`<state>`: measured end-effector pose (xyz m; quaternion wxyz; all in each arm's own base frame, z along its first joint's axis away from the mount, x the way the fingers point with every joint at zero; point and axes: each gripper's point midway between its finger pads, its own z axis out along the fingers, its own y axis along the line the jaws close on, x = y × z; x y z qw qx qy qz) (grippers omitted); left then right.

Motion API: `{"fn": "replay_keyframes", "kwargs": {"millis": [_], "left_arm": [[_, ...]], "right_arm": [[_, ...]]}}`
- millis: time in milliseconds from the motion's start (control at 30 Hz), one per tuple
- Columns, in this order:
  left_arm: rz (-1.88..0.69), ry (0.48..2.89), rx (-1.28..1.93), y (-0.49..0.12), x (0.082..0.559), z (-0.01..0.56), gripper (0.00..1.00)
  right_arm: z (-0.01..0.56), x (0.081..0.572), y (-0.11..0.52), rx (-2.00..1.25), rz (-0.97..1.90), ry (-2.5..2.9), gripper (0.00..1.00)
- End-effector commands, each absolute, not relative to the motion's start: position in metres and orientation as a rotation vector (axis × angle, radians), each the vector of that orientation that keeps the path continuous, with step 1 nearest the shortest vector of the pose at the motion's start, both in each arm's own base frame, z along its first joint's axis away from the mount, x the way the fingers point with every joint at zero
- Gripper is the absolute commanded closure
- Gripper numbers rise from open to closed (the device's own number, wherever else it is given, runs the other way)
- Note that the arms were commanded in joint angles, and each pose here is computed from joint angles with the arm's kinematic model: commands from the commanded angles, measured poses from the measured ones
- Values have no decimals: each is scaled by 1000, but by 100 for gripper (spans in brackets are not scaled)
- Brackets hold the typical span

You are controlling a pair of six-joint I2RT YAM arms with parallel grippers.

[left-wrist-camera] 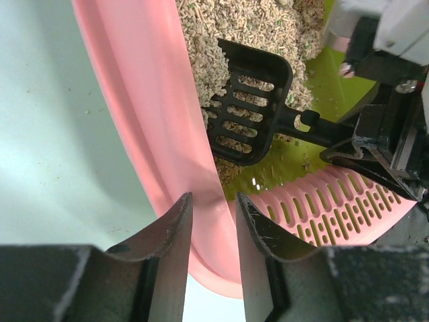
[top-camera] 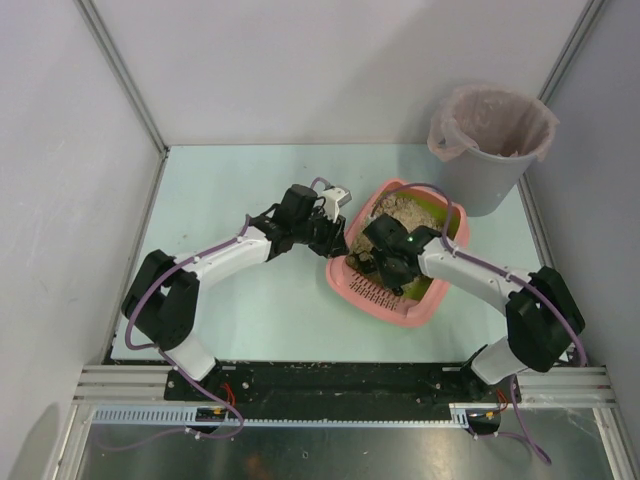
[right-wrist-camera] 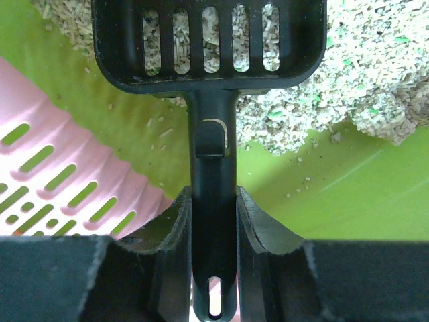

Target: Clean the litter box

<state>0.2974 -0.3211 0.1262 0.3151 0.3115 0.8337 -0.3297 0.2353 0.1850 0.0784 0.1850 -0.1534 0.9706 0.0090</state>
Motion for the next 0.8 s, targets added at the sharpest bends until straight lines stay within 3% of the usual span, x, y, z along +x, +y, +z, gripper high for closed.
{"fn": "replay_keyframes", "kwargs": {"millis": [0, 267, 567, 767], "left_arm": [[-920, 2162, 840, -333, 293, 136, 64], [-921, 2138, 843, -333, 292, 145, 60], [-887, 2084, 842, -328, 295, 162, 25], [-851, 2044, 836, -323, 297, 175, 20]], "right_arm": [[85, 275, 198, -262, 80, 2516, 100], [85, 269, 191, -234, 118, 2419, 100], [87, 265, 190, -288, 52, 2341, 100], [94, 265, 190, -247, 54, 2299, 100]]}}
